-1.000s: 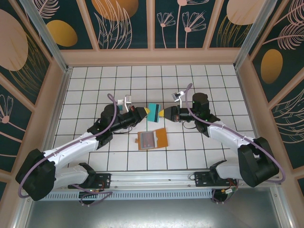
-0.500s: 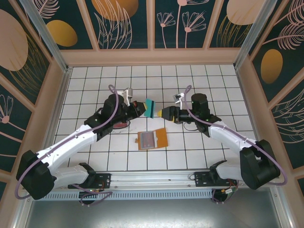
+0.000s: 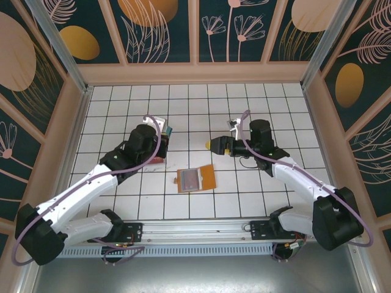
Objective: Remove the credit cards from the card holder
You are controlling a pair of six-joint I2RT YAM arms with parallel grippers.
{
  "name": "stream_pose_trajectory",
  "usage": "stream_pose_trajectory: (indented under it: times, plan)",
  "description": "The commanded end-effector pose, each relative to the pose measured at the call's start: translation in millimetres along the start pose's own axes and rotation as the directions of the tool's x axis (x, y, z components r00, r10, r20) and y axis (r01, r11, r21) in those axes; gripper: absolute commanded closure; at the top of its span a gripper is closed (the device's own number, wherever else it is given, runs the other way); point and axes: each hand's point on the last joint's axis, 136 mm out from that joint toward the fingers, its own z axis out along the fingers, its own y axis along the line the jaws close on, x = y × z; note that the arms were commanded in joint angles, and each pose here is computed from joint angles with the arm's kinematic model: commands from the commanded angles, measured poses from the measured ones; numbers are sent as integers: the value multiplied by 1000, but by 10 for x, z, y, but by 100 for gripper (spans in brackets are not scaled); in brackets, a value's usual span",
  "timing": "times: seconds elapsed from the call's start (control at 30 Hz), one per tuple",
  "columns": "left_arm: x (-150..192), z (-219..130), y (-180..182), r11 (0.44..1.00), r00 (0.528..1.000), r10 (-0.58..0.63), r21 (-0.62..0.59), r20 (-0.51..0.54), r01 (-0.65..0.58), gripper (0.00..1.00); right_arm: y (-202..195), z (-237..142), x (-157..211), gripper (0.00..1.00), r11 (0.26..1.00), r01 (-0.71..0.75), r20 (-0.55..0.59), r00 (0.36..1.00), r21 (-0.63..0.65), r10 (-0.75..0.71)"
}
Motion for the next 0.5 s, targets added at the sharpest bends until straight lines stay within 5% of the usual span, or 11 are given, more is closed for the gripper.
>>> stream_pose_trajectory:
  times: [0.0,0.13,0.47]
  plan:
    - [21,17,147,941,945,327,-86,-20,-327,100,110,-94,-150,4,997,74,48,996,-2,-73]
    - [213,111,243,836,840,531,-91,-114,-541,100,107,-101,-151,4,997,82,47,996,1,-82]
    - [433,311,570,690,680,706,-20,-197,-723,100,73,-98,-141,1,996,86,44,995,15,-87]
